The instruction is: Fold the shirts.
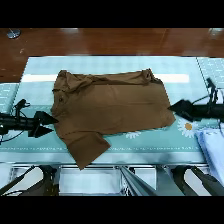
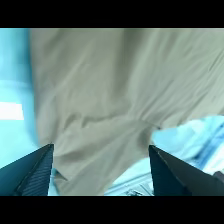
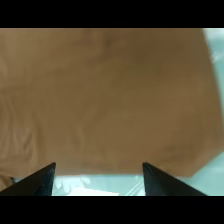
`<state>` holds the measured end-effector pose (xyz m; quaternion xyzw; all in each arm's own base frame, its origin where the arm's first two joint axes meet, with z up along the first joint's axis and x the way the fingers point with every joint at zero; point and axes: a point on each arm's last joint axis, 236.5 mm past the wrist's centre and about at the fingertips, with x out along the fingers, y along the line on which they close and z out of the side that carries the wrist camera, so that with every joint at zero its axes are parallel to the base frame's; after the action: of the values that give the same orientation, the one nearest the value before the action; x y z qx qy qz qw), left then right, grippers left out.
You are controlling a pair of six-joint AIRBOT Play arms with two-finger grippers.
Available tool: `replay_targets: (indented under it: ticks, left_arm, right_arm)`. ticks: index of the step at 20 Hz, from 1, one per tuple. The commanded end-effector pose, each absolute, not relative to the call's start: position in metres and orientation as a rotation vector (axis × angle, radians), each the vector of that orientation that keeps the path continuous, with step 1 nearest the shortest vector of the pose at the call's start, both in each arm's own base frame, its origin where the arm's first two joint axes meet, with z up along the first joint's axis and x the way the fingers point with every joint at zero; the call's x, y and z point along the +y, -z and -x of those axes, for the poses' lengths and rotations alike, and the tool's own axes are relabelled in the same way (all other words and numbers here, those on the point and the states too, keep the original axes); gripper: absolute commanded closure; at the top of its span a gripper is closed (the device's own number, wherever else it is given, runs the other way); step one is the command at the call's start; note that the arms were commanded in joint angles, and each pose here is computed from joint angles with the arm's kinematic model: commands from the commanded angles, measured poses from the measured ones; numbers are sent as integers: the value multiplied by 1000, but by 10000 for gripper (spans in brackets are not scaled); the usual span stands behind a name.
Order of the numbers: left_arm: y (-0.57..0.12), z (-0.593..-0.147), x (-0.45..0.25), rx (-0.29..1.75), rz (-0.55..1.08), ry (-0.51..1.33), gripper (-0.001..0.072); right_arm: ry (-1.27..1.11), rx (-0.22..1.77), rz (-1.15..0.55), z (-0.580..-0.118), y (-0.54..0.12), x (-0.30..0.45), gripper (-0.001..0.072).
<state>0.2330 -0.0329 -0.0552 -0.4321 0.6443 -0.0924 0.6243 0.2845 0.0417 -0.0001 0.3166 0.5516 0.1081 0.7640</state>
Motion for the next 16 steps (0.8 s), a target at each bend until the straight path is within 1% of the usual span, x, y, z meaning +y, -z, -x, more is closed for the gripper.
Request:
replay_targets:
  ticks: [1,2,3,4,8,11,12,16]
  left_arm:
    - [74,-213,-30,1509,1016,138,9]
    - [82,-204,-22,1550,989,84,9]
    - [85,-198,-20,1573,962,78,10]
    - [84,-196,-21,1579,942,108,10]
    - [88,-197,-20,1573,942,95,11]
    - [98,-196,-32,1553,989,119,10]
    - [102,-199,-35,1525,1014,112,10]
    - [103,-214,-51,1410,1072,179,10]
  right_arm:
    - [-259,1189,-761,-245,23,68,87]
    - [-262,1193,-763,-240,25,71,87]
    - [-262,1195,-766,-238,26,72,87]
    - [-262,1196,-767,-238,26,72,87]
    - [-258,1180,-774,-241,25,71,87]
    - [-239,1162,-781,-246,25,68,87]
    - [-236,1162,-787,-246,24,68,87]
    - [-232,1165,-800,-246,24,69,87]
